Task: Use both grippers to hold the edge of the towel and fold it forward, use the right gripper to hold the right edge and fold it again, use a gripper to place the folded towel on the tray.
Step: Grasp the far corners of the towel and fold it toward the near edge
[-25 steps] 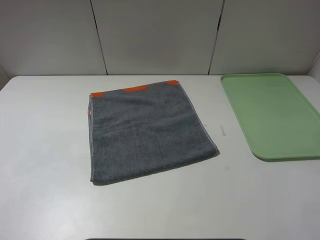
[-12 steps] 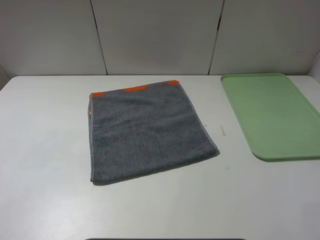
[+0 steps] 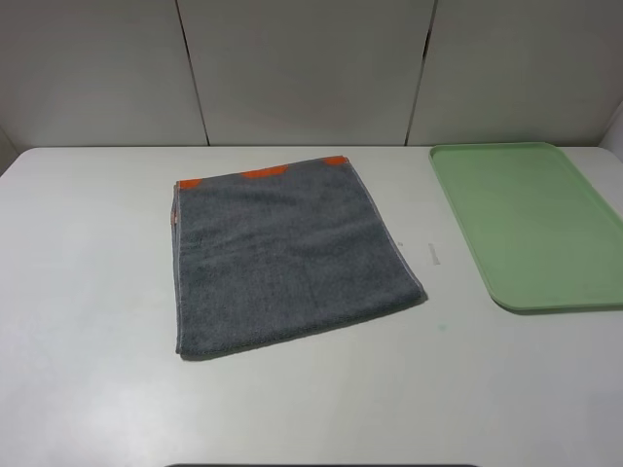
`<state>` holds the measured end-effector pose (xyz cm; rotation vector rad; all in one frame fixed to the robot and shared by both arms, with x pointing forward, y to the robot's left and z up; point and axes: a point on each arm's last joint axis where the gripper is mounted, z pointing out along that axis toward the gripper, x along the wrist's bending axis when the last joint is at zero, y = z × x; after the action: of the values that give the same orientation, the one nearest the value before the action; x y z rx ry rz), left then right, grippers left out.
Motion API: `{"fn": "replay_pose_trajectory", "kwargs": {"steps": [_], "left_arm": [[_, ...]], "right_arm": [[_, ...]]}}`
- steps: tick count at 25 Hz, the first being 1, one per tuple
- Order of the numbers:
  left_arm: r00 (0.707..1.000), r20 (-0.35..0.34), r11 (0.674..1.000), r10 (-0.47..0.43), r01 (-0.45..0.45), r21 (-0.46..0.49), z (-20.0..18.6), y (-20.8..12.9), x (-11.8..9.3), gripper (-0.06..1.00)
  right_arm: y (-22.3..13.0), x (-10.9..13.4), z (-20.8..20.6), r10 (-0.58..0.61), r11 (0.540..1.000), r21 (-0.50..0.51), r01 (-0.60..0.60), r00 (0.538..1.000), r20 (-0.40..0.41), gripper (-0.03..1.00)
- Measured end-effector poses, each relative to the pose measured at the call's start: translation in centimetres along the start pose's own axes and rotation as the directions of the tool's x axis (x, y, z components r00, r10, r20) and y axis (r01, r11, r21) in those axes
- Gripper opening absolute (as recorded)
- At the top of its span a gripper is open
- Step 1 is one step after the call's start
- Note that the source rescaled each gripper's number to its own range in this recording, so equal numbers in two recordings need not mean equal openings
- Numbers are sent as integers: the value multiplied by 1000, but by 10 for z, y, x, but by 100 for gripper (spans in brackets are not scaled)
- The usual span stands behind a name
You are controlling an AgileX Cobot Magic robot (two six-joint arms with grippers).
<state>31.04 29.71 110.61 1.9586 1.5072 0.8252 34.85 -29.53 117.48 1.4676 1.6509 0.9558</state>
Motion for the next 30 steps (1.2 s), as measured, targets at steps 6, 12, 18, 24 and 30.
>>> {"fn": "replay_pose_trajectory", "kwargs": {"steps": [6, 12, 18, 24, 30], "left_arm": [[974, 117, 979, 196, -201, 38, 32, 42, -13, 96], [870, 246, 889, 428, -454, 61, 66, 64, -50, 96], [711, 388, 747, 587, -660, 78, 95, 61, -95, 96], [557, 482, 599, 677, -797, 79, 110, 49, -126, 96], [490, 503, 510, 712, -853, 108, 122, 44, -131, 96]], "right_arm": [[36, 2, 68, -166, 980, 84, 179, 975, -151, 100], [40, 59, 139, -321, 906, 128, 402, 853, -412, 100], [15, 127, 171, -440, 791, 89, 605, 663, -606, 100], [-9, 171, 178, -555, 642, 15, 766, 478, -680, 100], [-35, 193, 194, -610, 502, 5, 865, 358, -707, 100]]}}
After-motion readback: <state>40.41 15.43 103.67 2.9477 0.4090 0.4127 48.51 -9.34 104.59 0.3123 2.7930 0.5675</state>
